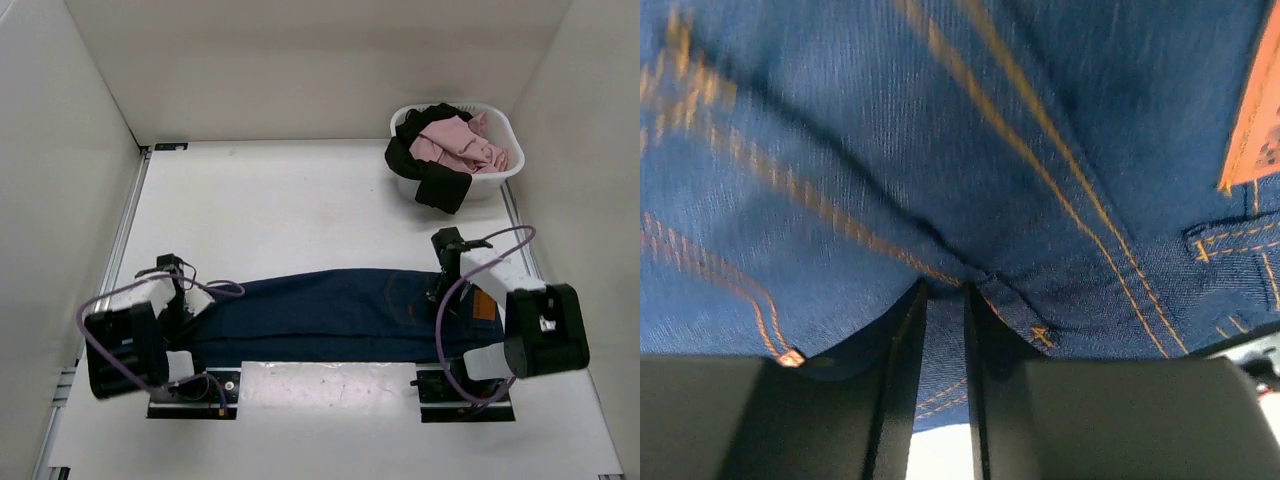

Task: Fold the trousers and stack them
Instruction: Fold the trousers

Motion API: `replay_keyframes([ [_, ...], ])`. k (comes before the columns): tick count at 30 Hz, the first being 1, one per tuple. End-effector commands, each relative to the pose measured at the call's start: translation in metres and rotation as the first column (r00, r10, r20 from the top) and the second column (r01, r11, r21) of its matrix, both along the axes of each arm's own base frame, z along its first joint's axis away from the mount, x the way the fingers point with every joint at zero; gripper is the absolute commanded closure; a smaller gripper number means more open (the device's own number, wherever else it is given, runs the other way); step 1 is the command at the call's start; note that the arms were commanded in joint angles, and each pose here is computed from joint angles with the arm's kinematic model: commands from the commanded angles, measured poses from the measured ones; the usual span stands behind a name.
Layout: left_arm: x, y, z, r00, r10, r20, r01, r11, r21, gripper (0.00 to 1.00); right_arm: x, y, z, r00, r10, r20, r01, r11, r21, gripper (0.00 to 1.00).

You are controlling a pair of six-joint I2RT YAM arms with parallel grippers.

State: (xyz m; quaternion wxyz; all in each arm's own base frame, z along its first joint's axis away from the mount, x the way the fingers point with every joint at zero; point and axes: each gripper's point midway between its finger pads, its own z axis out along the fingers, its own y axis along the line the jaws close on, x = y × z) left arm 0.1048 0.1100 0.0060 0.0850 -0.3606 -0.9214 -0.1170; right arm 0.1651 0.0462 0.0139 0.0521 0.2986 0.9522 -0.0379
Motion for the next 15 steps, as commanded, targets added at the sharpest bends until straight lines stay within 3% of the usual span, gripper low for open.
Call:
replay_keyframes([
  [1, 0.073, 0.004, -0.003, 0.967, 0.1, 0.233, -0.105, 0.994, 0.011, 0.43, 0.043, 0.001, -0.012, 0.996, -0.076, 0.052, 0.075, 0.997, 0.021, 0.76],
  [5, 0.158, -0.001, 0.021, 0.927, 0.144, 0.345, -0.143, 0.989, -0.028, 0.45, 0.097, -0.024, -0.021, 0.991, -0.128, 0.038, 0.129, 0.99, -0.047, 0.79],
  [9, 0.21, -0.011, 0.042, 0.903, 0.102, 0.418, -0.101, 0.995, -0.024, 0.45, 0.156, -0.04, -0.003, 0.992, -0.109, 0.069, 0.114, 0.99, -0.078, 0.79],
  [11, 0.219, -0.013, 0.045, 0.902, 0.094, 0.422, -0.092, 0.995, -0.024, 0.44, 0.184, -0.045, 0.007, 0.99, -0.1, 0.097, 0.108, 0.99, -0.089, 0.79],
  [15, 0.216, -0.019, 0.053, 0.912, 0.125, 0.39, -0.11, 0.992, -0.059, 0.33, 0.192, -0.036, 0.017, 0.993, -0.055, 0.102, 0.059, 0.997, -0.043, 0.76],
])
